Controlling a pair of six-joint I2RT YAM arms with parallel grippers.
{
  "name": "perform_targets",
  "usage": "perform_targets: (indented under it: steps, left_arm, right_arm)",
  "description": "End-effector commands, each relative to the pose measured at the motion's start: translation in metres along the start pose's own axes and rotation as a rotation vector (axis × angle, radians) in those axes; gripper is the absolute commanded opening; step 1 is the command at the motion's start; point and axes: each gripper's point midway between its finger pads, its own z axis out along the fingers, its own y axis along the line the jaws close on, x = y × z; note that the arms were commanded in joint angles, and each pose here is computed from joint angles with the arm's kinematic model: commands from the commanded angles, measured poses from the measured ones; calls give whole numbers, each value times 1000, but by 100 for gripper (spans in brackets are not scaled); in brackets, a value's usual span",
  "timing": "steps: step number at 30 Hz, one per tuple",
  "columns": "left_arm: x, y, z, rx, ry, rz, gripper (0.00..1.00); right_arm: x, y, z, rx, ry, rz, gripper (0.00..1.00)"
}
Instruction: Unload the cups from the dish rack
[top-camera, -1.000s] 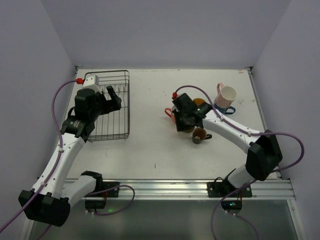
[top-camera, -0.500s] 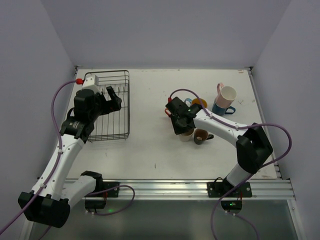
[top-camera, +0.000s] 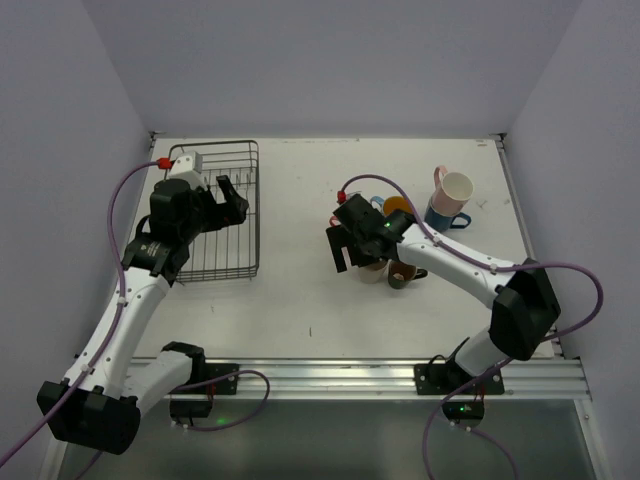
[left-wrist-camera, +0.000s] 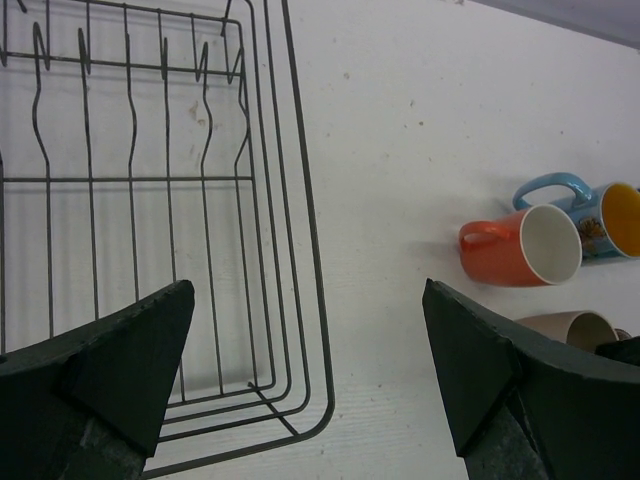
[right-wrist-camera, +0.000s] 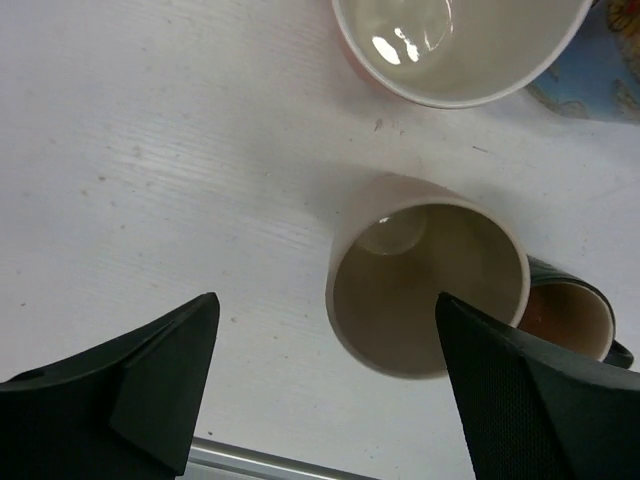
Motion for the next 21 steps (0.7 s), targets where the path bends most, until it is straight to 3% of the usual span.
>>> perform_targets:
  steps: [1,9,21]
  left_arm:
    - [-4,-16,4,89,9,37,100]
    - [17,-60,15,175,78,107,100]
    - [83,-142,14,327,157,211,100]
  right_arm:
    - [-34,-3,-52,-51,-184,40,92]
    - [-46,-5,-101,-183,-391,50,96]
    - [1,-13,-80,-225,-375,115,99]
